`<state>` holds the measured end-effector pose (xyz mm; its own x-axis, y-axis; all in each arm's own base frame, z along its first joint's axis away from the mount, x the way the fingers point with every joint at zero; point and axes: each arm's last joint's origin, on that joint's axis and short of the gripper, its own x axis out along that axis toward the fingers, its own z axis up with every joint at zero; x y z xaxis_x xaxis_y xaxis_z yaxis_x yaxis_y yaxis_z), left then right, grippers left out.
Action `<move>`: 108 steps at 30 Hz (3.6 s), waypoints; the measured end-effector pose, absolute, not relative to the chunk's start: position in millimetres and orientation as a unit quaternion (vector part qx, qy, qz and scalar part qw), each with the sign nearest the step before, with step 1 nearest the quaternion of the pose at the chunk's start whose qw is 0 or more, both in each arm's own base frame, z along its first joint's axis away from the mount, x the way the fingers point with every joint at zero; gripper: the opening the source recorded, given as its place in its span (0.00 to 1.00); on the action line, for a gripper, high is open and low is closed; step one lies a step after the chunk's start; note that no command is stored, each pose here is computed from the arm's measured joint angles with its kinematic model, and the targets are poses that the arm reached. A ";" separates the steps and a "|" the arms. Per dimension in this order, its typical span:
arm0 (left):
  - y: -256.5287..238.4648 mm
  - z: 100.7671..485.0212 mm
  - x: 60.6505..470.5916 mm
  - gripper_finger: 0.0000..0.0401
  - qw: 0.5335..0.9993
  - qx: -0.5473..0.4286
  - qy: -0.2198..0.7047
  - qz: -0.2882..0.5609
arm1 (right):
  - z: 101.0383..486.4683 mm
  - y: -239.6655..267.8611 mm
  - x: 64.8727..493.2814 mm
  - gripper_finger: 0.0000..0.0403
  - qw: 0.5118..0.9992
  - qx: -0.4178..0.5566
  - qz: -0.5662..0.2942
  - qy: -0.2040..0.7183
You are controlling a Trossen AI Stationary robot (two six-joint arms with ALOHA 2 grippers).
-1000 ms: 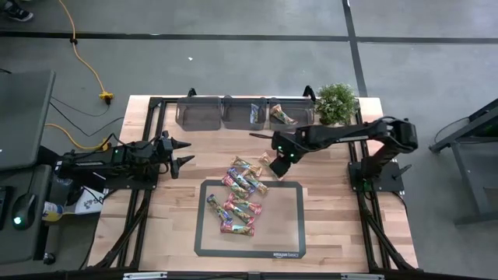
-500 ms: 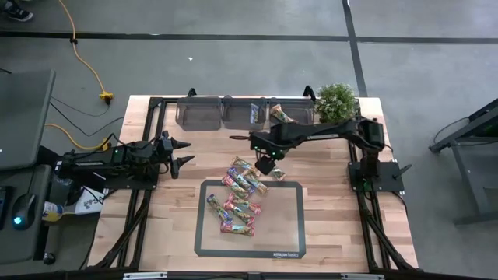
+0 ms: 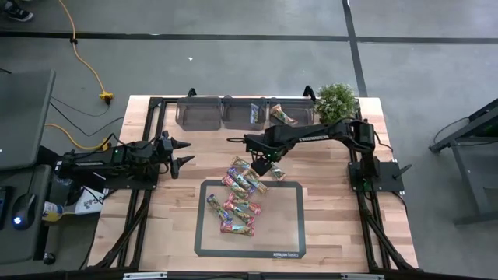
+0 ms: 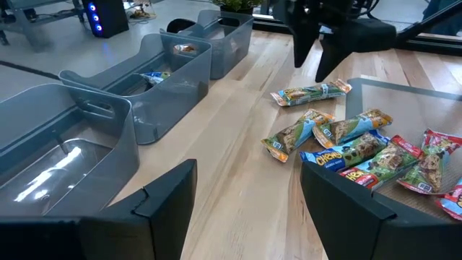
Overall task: Pick and place Granola Bars by type
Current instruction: Put the yellow granola bar into the right black bin
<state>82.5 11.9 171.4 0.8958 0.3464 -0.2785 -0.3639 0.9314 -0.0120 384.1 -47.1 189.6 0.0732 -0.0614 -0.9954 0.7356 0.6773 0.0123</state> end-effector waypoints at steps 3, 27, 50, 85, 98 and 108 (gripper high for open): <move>11.9 171.3 82.6 0.61 0.973 -0.032 0.137 0.182 | 186.5 -47.4 383.0 0.62 0.678 0.274 -0.294 0.615; 11.9 171.4 82.6 0.61 0.973 -0.032 0.137 0.182 | 171.0 -47.7 382.9 0.62 0.693 0.275 -0.286 0.602; 11.9 171.4 82.5 0.61 0.973 -0.032 0.137 0.182 | 171.4 -50.5 385.4 0.62 0.702 0.274 -0.294 0.588; 11.9 171.4 82.5 0.61 0.973 -0.032 0.137 0.182 | 144.1 -57.1 388.9 0.60 0.672 0.293 -0.281 0.619; 11.9 171.4 82.5 0.61 0.973 -0.032 0.137 0.182 | 144.1 -68.6 386.8 0.48 0.667 0.310 -0.266 0.623; 11.9 171.3 82.6 0.61 0.973 -0.032 0.137 0.182 | 129.0 -60.9 383.2 0.44 0.662 0.328 -0.262 0.621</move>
<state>82.6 11.9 171.3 0.8958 0.3464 -0.2785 -0.3638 0.9314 -0.0116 383.2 -60.9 129.0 0.0922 0.0611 -0.9939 0.7541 0.6475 0.1097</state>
